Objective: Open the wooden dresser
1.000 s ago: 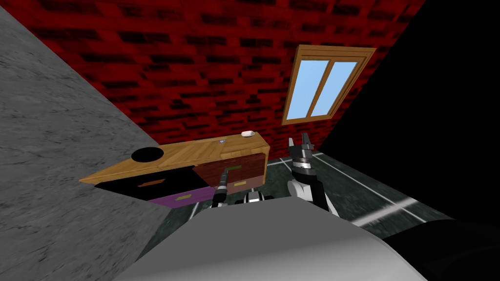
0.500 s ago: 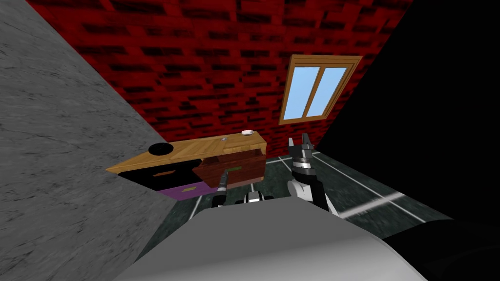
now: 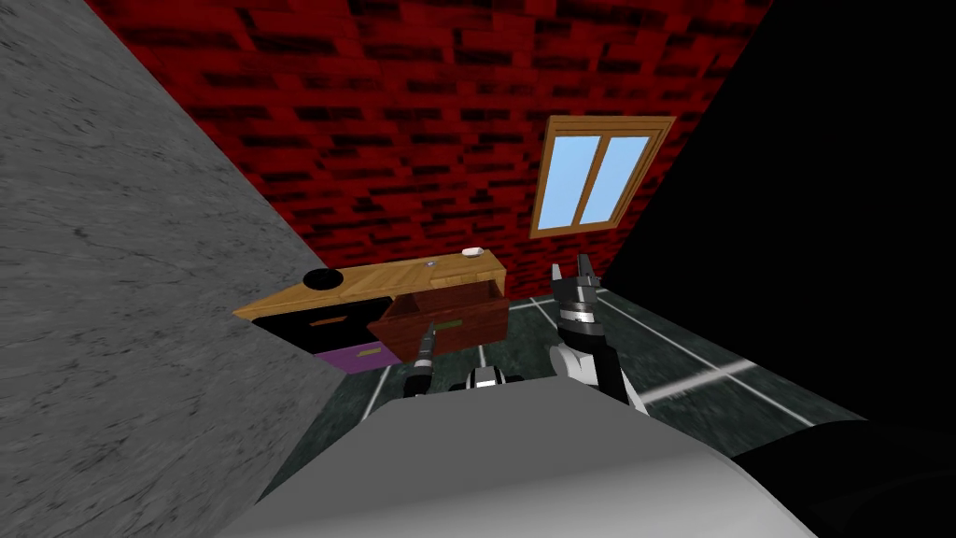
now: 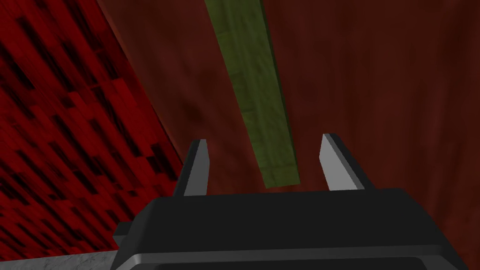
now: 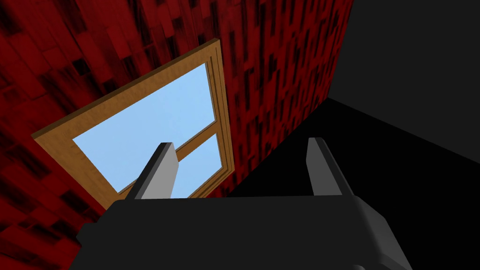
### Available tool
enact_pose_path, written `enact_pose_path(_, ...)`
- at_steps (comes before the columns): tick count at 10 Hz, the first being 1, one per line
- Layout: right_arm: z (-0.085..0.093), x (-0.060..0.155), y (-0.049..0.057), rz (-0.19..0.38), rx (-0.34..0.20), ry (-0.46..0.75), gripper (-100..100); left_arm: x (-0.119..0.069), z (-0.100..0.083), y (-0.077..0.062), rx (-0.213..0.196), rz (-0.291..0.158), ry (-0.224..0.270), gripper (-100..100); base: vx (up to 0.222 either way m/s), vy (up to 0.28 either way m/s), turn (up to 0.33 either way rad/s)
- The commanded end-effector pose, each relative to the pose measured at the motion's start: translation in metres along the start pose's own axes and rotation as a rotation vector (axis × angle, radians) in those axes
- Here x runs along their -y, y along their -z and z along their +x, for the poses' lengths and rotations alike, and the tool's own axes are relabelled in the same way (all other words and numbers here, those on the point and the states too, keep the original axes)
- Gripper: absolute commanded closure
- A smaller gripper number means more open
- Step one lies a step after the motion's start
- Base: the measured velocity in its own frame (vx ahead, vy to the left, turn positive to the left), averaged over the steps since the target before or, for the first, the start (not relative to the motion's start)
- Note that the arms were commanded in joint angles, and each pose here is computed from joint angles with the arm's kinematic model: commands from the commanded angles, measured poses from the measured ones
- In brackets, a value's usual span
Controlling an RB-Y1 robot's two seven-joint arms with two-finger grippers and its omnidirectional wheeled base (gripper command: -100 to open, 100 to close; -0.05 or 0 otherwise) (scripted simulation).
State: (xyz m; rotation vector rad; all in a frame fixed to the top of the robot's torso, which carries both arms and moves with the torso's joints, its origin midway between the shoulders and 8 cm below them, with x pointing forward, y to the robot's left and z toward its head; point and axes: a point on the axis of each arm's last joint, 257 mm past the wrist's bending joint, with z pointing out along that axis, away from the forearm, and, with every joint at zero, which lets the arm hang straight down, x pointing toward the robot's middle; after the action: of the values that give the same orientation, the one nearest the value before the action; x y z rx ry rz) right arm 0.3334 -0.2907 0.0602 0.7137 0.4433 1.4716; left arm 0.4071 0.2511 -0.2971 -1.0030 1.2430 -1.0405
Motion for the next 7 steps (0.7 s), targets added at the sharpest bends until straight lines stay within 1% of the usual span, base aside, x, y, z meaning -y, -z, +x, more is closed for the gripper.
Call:
enact_pose_path(1,0.000,0.000,0.000,0.000,0.000,0.000,0,0.015,-0.004,-0.006,0.003,-0.002,0.000,-100,-0.012,0.003,-0.009)
enact_pose_path(7,0.000,0.000,0.000,0.000,0.000,0.000,0,0.046,-0.014,-0.015,0.011,-0.004,0.001,-100,-0.014,0.000,-0.014)
